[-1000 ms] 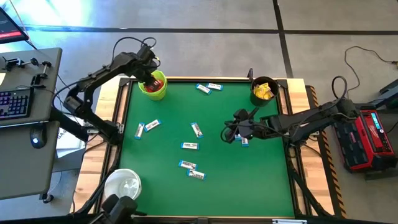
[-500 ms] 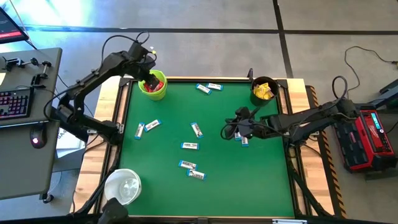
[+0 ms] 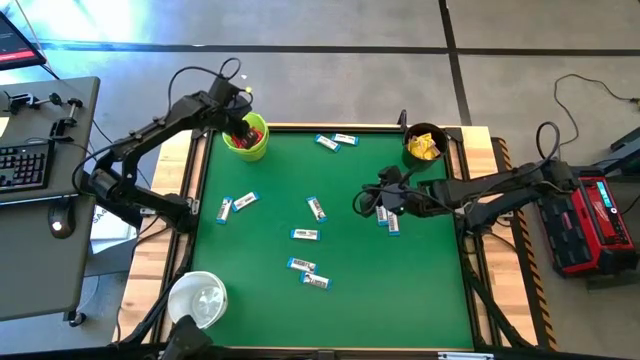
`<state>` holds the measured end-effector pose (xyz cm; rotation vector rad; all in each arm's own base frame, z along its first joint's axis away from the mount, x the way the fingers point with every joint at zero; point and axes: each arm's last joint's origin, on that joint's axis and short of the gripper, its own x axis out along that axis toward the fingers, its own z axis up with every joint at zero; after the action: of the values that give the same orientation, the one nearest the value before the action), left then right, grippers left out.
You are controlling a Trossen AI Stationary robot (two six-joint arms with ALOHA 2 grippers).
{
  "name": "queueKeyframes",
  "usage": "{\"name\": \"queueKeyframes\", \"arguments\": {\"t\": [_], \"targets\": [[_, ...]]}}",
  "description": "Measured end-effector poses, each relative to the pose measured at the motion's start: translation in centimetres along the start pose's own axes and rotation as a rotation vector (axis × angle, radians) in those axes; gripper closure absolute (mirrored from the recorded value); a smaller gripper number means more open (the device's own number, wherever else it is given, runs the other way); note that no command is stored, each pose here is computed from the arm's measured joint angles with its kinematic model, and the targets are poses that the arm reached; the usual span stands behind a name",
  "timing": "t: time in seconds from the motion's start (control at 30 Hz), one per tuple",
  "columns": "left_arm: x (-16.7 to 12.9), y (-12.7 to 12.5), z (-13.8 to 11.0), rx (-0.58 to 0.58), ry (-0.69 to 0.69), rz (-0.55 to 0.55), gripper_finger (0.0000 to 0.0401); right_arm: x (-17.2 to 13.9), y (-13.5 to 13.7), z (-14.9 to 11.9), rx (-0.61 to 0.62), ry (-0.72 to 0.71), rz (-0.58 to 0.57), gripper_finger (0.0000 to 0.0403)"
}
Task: Sort candy by brand, put in halloween buckets
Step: Put the white chocolate into the white bucket
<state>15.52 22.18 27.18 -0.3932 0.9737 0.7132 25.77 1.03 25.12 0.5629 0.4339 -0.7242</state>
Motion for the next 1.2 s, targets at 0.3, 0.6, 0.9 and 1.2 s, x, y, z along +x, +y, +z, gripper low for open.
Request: {"name": "queueKeyframes", "arguments": {"t": [0.3, 0.6, 0.9, 1.2], "targets": [[1.0, 1.1, -1.2, -0.009, 0.023, 0.021, 0.04, 0.0, 0.0, 0.0, 0.043, -0.003, -0.001, 0.0403], [1.1, 1.9, -1.3, -0.015, 0.009, 0.039, 0.0401, 0.0, -0.1, 0.1, -0.021, -0.04, -0.033, 0.0403], [-0.1, 1.4, -1.5, -0.031, -0.006, 0.031, 0.0401, 0.0, -0.2, -0.3, -0.002, 0.032, -0.008, 0.0403], [-2.3, 0.4, -1.8, -0.022, -0.057, 0.007, 0.0401, 0.0, -0.3, -0.5, -0.092, 0.096, 0.023, 0.0403]]}}
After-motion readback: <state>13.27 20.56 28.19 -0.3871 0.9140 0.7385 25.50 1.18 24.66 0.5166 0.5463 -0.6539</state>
